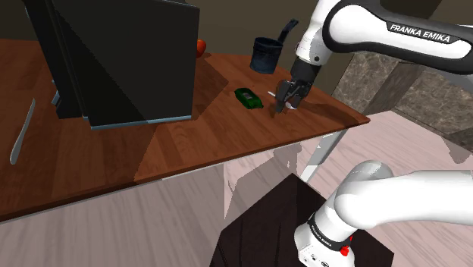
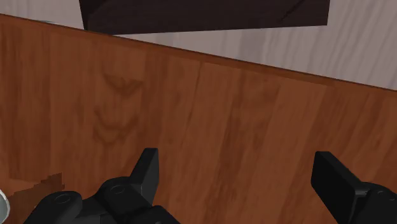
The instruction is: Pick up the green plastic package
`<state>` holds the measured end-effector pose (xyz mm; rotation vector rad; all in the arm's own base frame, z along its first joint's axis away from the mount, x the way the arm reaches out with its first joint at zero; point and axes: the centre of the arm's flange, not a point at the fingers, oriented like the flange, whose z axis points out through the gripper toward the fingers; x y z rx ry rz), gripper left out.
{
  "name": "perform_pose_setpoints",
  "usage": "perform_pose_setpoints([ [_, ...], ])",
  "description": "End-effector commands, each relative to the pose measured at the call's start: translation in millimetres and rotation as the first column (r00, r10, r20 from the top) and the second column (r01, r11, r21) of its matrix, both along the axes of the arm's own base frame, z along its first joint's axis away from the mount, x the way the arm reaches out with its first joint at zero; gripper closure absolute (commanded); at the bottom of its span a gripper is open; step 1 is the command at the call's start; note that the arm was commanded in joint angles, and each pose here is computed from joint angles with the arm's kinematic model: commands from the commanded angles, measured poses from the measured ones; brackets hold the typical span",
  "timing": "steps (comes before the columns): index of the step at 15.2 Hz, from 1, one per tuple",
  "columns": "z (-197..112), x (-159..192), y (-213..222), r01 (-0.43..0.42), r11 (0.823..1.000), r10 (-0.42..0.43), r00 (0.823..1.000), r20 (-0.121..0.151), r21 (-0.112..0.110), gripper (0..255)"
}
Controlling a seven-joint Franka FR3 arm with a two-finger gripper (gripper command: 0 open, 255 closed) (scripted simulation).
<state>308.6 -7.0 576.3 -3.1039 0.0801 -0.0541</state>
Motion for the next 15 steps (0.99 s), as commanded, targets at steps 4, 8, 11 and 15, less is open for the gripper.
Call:
perform_pose_setpoints([
  [4, 0.7, 46.3, -7.3, 0.044, 0.999, -0.044, 0.998, -0.048, 0.011, 0],
  [8, -2.0, 107.3, -20.1, 0.103, 0.994, -0.1, 0.989, -0.112, 0.022, 0],
  [11, -6.6, 152.4, -32.1, 0.148, 0.989, -0.142, 0.977, -0.16, 0.028, 0],
  [15, -16.4, 211.1, -50.9, 0.208, 0.978, -0.195, 0.955, -0.223, 0.033, 0],
])
